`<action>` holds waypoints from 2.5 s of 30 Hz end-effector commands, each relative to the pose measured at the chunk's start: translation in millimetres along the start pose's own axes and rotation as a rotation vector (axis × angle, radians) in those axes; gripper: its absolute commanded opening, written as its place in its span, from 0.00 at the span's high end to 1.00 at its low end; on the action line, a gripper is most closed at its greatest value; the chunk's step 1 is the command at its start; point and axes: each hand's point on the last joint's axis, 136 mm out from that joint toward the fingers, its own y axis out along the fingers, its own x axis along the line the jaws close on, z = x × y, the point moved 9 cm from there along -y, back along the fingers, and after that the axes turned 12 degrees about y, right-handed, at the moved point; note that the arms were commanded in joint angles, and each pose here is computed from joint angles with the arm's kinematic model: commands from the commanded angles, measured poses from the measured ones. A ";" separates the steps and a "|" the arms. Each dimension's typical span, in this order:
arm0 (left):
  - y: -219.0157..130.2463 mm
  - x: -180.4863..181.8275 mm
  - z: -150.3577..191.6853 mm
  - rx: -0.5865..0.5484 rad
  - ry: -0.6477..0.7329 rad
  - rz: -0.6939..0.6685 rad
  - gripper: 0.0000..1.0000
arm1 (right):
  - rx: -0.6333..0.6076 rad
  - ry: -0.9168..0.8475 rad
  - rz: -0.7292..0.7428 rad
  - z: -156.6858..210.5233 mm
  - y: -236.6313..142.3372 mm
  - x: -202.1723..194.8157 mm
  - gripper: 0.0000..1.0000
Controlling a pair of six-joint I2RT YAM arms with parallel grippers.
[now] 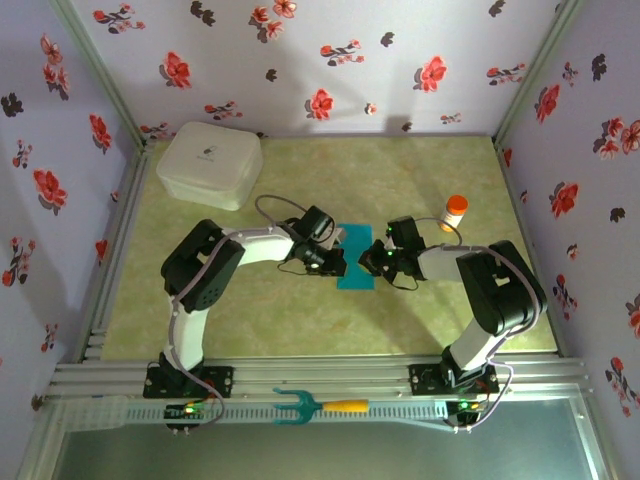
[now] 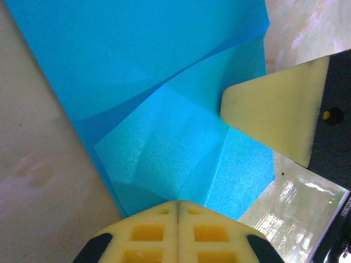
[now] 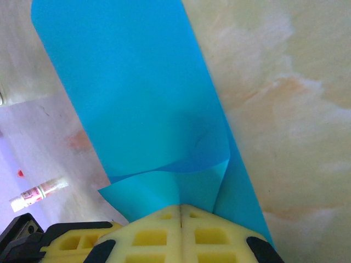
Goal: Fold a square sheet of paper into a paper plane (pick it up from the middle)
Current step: Fold the triangle a second time at the center of the table.
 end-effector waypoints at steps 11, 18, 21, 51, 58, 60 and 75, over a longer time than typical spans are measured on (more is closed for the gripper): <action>3.8 15.1 19.2 0.085 -0.018 -0.082 1.00 | 0.095 -0.051 0.053 18.3 17.9 -1.1 1.00; 4.2 16.1 19.4 0.090 -0.015 -0.092 1.00 | 0.034 -0.017 0.075 -6.2 8.3 -8.2 1.00; 4.8 16.7 19.8 0.091 -0.016 -0.093 1.00 | 0.014 0.002 0.035 -18.9 3.5 -7.1 1.00; -2.1 8.6 8.9 0.062 0.013 -0.097 1.00 | 0.020 -0.006 0.066 -28.3 6.0 -8.1 1.00; -22.6 -12.4 -12.6 -0.012 0.042 -0.068 1.00 | 0.012 0.006 0.134 -26.8 6.5 -18.7 1.00; -31.0 -24.7 -22.9 -0.047 0.058 -0.049 1.00 | 0.008 0.009 0.141 -26.3 5.7 -20.4 1.00; 8.9 -29.3 -22.6 0.059 0.047 0.027 1.00 | -0.001 0.030 0.124 -24.8 5.8 -24.2 1.00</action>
